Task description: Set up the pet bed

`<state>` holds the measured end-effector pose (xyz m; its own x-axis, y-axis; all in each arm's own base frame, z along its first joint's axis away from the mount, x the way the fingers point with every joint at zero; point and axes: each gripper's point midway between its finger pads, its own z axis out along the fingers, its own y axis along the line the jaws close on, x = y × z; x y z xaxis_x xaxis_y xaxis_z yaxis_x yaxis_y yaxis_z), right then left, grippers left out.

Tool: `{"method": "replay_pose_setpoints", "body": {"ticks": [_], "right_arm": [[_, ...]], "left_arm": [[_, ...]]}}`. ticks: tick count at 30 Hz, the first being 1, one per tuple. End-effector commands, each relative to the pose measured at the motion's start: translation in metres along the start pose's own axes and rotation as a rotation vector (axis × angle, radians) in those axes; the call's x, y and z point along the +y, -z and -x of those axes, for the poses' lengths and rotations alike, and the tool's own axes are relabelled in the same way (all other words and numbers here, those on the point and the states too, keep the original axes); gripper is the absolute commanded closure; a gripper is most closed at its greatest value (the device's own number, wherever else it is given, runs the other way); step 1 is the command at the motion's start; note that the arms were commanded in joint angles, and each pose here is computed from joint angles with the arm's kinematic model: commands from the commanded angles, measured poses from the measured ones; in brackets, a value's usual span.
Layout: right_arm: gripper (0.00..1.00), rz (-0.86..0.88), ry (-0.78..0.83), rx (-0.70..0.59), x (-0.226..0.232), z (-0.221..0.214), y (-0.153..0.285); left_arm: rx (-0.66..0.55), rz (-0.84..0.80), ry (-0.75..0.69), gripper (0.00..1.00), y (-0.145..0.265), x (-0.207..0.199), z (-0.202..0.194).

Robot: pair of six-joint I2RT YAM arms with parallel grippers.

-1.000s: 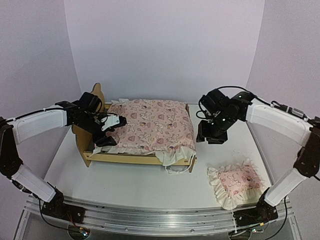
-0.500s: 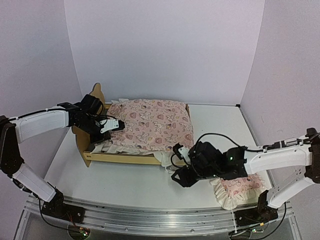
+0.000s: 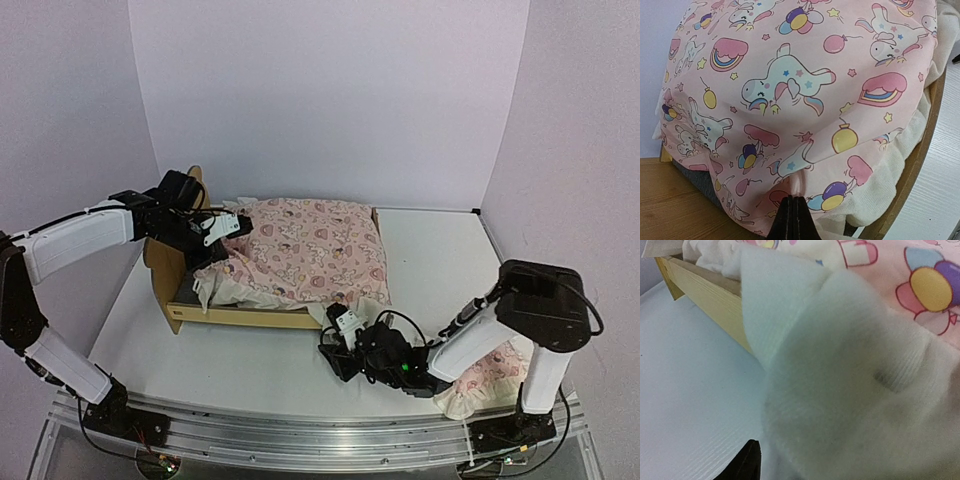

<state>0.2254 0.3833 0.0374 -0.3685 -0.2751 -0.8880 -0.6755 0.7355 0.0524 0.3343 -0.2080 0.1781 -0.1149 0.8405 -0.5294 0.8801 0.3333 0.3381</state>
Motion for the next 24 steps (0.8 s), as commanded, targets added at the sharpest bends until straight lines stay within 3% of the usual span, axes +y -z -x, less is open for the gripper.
{"method": "replay_pose_setpoints", "body": {"ticks": [1,12,21,24], "right_arm": [[0.55,-0.069,-0.039,-0.210,-0.005,0.033,-0.010],[0.57,-0.249,-0.084,-0.186,-0.036,0.003,-0.024],[0.68,-0.299,-0.064,-0.120,-0.042,-0.023,-0.038],[0.78,-0.312,-0.048,-0.086,-0.044,-0.031,-0.042]], "left_arm": [[-0.086,0.023,0.012,1.00,0.018,0.010,0.025],[-0.109,0.006,0.016,1.00,0.017,0.009,0.030],[-0.128,0.009,0.023,1.00,0.020,0.012,0.036],[-0.132,0.007,0.028,1.00,0.021,0.012,0.037]]}}
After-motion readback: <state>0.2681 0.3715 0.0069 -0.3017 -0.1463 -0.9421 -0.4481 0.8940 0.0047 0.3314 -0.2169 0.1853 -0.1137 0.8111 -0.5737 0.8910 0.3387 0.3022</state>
